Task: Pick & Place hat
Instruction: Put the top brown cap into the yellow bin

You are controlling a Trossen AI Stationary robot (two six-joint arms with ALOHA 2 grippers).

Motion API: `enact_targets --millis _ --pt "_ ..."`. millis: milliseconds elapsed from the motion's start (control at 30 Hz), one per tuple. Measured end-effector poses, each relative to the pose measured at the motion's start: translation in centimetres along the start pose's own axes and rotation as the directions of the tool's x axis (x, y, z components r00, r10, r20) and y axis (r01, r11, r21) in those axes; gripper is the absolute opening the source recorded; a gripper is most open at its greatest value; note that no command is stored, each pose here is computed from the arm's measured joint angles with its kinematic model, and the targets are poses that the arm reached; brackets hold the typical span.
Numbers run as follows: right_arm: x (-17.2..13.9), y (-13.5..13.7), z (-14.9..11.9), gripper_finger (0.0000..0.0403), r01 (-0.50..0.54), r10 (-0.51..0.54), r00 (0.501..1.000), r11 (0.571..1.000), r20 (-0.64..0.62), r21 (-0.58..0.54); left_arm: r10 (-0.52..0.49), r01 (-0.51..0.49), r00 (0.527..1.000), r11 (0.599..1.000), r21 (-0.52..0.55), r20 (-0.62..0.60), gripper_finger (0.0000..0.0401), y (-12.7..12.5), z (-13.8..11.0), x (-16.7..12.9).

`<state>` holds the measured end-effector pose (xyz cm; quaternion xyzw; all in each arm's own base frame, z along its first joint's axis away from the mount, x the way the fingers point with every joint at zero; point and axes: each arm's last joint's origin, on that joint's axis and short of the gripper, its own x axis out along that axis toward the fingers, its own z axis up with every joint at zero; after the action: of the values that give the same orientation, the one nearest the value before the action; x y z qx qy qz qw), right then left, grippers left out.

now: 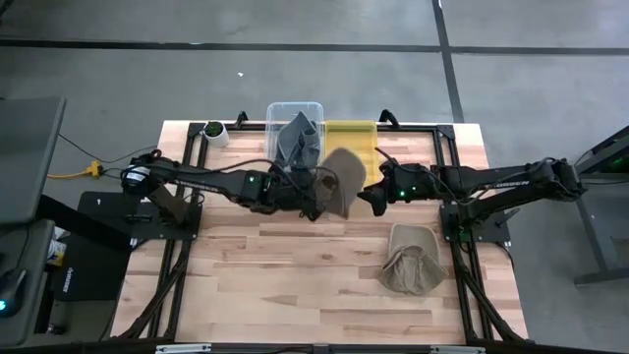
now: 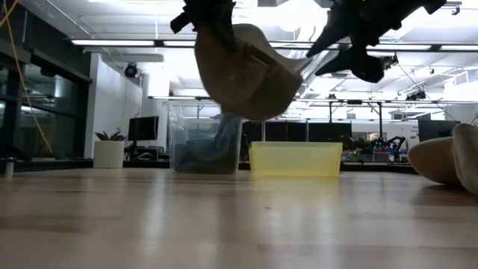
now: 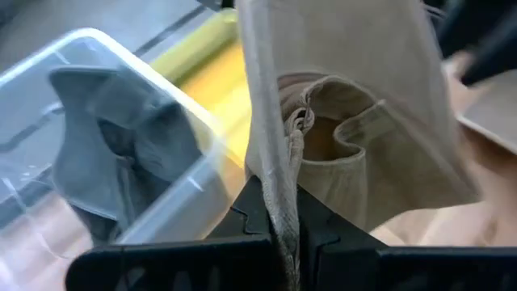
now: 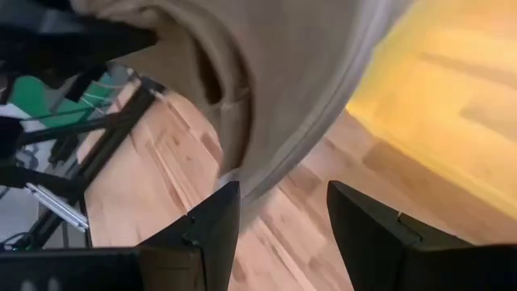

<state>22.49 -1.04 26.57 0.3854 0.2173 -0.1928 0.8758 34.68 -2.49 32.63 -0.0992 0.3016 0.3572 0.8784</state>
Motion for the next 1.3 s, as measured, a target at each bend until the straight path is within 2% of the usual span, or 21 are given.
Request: enact_targets --millis 167,367,733,867,1133,1300 --pt "-0.1 0.6 0.6 0.0181 -0.053 0.054 0.997 0.998 0.062 -0.028 0.003 -0.002 0.999 0.999 -0.032 0.038 0.0 1.0 1.9 0.4" --pt "-0.1 0.5 0.9 0.0181 0.008 0.001 0.989 0.998 0.145 -0.067 -0.035 0.041 0.994 0.997 -0.061 0.102 0.0 1.4 3.6 0.7" --pt "-0.1 0.4 1.0 0.0184 0.069 -0.034 0.982 0.98 0.183 -0.185 -0.034 0.041 0.993 0.997 -0.061 0.111 0.0 1.7 4.0 1.0" --pt "0.0 0.0 1.4 0.0202 0.082 -0.045 0.982 0.977 0.184 -0.197 -0.021 0.028 0.994 0.998 -0.062 0.11 0.0 2.2 4.2 1.3" --pt "0.1 -1.0 2.4 0.0264 0.081 -0.048 0.984 0.979 0.174 -0.19 0.021 -0.013 0.994 0.997 -0.075 0.104 0.0 3.5 4.7 2.2" --pt "0.1 -1.6 3.4 0.0277 0.06 -0.027 0.98 0.985 0.196 -0.162 0.033 -0.022 0.993 0.995 -0.097 0.112 0.0 4.5 5.4 2.9"
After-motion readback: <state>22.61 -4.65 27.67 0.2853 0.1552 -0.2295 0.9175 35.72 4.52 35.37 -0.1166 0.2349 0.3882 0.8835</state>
